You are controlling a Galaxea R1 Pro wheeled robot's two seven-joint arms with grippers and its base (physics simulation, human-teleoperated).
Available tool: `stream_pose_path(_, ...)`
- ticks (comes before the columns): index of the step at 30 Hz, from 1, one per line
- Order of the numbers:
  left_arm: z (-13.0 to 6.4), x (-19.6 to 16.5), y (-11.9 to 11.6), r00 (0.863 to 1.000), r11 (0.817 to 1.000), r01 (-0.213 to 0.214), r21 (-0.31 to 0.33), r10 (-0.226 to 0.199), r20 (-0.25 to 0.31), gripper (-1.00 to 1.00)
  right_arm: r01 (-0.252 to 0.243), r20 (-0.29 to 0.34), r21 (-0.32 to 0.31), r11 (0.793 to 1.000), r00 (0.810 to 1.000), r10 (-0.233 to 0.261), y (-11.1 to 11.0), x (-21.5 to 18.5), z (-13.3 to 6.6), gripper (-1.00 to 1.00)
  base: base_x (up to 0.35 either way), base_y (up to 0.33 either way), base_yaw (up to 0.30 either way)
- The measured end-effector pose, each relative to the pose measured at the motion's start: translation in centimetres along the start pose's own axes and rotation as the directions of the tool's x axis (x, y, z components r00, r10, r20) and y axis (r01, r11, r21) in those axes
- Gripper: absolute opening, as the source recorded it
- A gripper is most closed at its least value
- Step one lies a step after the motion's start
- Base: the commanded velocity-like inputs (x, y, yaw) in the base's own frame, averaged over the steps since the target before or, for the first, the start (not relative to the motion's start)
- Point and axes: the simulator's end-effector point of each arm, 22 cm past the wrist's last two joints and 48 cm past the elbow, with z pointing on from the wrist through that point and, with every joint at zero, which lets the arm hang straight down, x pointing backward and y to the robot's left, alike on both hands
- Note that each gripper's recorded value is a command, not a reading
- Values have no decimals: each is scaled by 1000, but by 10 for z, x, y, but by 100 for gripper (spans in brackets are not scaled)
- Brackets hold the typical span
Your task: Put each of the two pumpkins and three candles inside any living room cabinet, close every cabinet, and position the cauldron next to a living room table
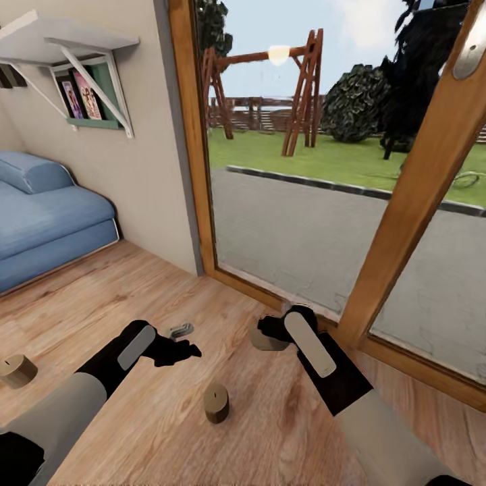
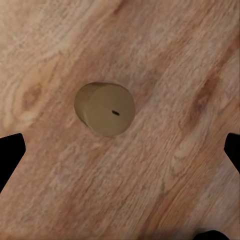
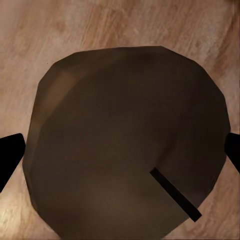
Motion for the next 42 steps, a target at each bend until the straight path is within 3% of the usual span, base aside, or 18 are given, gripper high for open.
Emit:
stream_pose_path(11,20,8,3,1000,1000,-11,-1,11,-28,100,-14,-21,39,999,1000,14,-10,16,13,-100,0,0,0)
stream_pose_path(22,49,23,-2,998,999,-34,-2,34,-57,100,-20,-34,29,999,999,21,-10,21,27,-100,0,0,0)
stream_pose_path(30,73,44,-20,992,998,-61,16,63,-107,100,-24,-23,-2,1000,999,23,-5,21,28,-100,0,0,0)
stream_pose_path(42,100,61,-16,988,997,-74,5,74,-133,100,-26,-68,11,1000,997,26,-12,39,50,-100,0,0,0)
